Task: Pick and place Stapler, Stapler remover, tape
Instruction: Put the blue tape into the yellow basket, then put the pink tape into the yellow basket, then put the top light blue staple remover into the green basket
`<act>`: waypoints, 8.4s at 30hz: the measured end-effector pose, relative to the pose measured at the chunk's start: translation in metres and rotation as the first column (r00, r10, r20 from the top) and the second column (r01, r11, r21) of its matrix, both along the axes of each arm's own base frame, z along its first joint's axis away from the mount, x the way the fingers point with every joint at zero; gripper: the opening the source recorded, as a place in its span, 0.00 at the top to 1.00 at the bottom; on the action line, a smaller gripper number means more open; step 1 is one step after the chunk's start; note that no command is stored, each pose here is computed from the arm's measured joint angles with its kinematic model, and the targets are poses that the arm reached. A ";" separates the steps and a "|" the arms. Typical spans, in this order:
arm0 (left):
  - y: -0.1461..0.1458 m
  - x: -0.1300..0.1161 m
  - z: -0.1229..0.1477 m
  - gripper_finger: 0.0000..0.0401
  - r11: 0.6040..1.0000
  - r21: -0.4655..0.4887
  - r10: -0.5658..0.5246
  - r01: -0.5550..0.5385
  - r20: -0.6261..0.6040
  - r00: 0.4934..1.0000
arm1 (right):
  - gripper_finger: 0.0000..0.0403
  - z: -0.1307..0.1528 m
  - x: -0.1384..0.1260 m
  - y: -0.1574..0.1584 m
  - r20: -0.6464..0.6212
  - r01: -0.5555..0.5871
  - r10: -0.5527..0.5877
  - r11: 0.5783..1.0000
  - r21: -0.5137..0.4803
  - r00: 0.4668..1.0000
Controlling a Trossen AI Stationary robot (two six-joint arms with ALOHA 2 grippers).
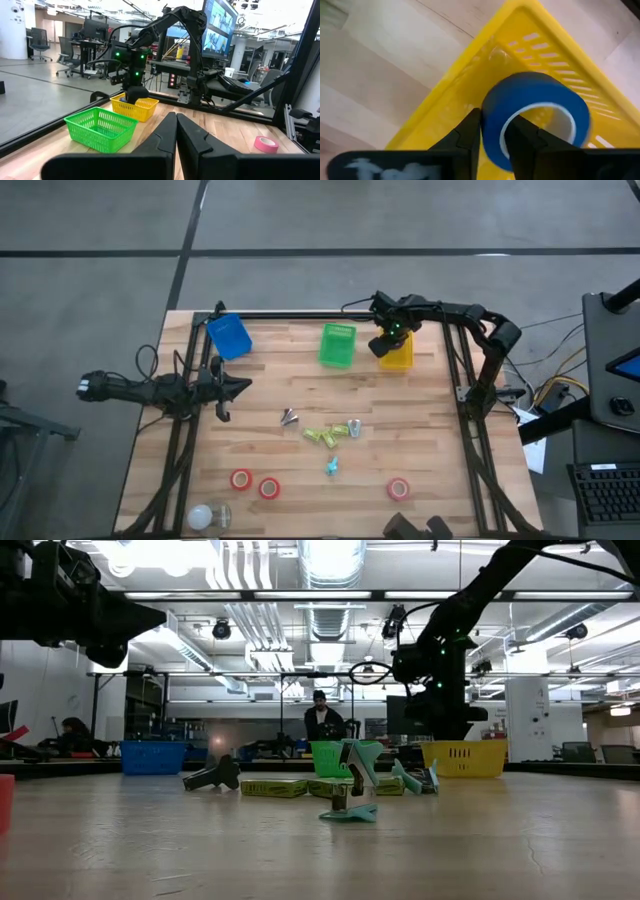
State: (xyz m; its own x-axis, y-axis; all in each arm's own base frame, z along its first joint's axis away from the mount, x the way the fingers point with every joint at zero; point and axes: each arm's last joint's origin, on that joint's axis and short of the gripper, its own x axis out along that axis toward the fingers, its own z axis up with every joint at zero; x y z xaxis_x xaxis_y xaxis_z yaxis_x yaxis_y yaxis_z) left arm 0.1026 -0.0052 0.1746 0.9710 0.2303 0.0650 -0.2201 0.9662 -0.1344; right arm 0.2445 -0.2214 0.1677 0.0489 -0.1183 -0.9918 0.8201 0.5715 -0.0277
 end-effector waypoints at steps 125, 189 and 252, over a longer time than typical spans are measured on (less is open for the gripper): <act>0.000 0.001 -0.003 0.97 1.000 0.005 0.000 0.000 -0.029 1.000 | 0.90 0.065 0.011 0.277 0.226 -0.522 0.552 0.833 -0.182 0.803; 0.000 0.001 -0.004 0.97 1.000 0.007 0.000 0.000 -0.043 0.999 | 0.85 0.022 -0.044 -0.004 -0.044 0.110 -0.119 0.980 -0.165 0.992; 0.000 0.001 -0.004 0.97 1.000 0.008 0.000 0.000 -0.048 0.999 | 0.58 0.027 0.054 0.256 0.213 -0.207 0.212 0.977 -0.045 0.954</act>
